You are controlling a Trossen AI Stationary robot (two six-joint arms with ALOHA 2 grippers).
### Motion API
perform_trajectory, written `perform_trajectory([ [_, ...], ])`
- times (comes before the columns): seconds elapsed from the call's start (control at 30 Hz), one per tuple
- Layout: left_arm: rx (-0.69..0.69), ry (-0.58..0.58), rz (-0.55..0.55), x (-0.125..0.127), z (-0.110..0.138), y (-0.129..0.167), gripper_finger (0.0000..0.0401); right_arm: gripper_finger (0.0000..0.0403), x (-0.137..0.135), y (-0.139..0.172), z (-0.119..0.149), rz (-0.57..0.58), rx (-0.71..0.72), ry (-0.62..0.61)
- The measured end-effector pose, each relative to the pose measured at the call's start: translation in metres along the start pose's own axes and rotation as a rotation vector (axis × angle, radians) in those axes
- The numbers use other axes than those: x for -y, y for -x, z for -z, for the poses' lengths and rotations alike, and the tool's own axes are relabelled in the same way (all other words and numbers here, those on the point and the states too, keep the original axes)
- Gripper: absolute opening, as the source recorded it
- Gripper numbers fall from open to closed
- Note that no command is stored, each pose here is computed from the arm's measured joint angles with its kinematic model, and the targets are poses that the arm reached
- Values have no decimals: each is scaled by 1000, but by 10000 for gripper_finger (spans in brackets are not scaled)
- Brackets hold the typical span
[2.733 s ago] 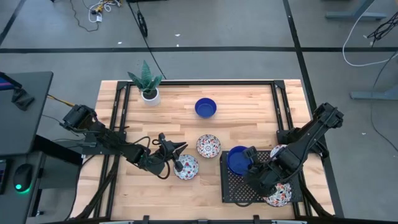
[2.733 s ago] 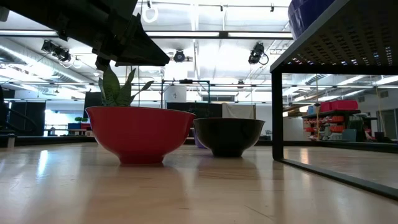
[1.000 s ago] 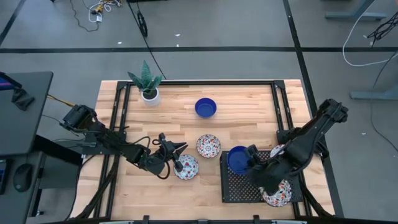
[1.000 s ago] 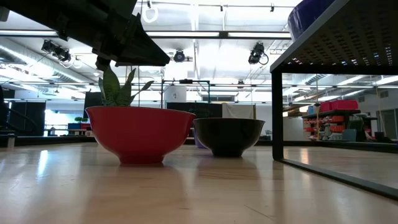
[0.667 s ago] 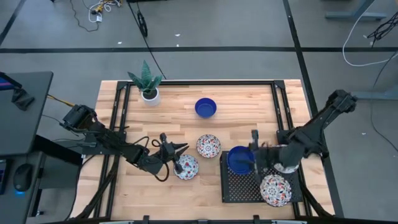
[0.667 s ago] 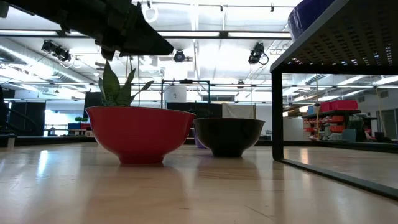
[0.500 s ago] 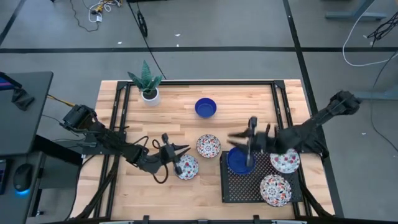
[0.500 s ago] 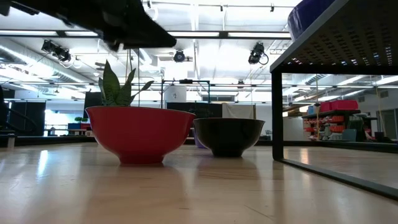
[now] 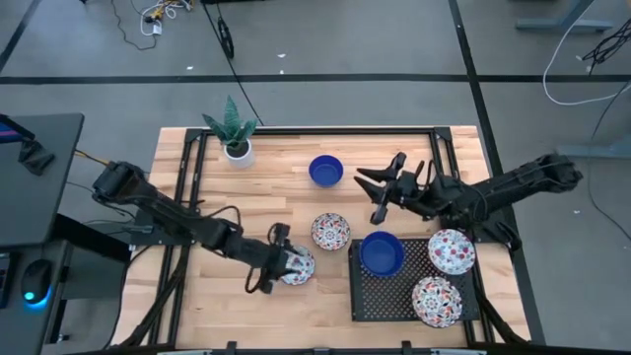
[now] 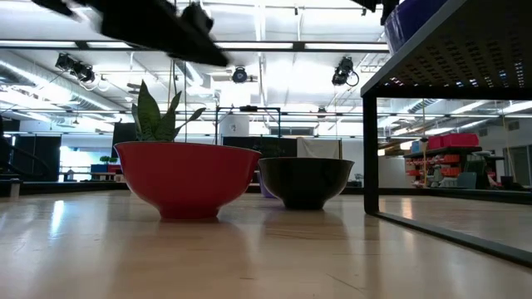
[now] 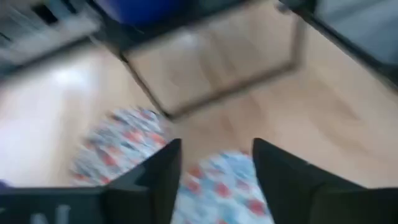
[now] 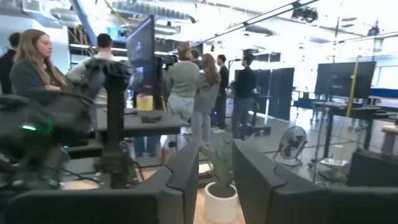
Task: Pick & Place Mini bowls
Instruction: Stack the red patterned bowl on the red patterned bowl on the shelf
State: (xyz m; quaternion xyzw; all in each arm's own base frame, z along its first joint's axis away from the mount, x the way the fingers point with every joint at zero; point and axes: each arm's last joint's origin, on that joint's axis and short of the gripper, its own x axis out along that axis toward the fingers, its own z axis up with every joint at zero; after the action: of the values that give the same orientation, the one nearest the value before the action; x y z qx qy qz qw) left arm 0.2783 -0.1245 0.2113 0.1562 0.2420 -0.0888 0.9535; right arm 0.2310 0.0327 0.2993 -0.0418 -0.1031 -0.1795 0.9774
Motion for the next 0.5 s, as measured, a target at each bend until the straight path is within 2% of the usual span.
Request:
perform_trajectory([
  [0.1,-216,99,85,0,-12,10,246,98,4,-2,1,19,-6,16],
  [0.2,-349,155,103,4,-20,20,263,98,5,-3,2,20,-13,23],
  [0.3,-390,164,125,16,-18,25,259,98,3,-2,2,-2,-16,23],
  [0.4,-397,198,145,31,-8,27,244,98,-1,-1,2,-77,-8,-7],
  [0.5,-385,217,108,45,7,23,227,98,-6,1,2,-148,-9,-28],
])
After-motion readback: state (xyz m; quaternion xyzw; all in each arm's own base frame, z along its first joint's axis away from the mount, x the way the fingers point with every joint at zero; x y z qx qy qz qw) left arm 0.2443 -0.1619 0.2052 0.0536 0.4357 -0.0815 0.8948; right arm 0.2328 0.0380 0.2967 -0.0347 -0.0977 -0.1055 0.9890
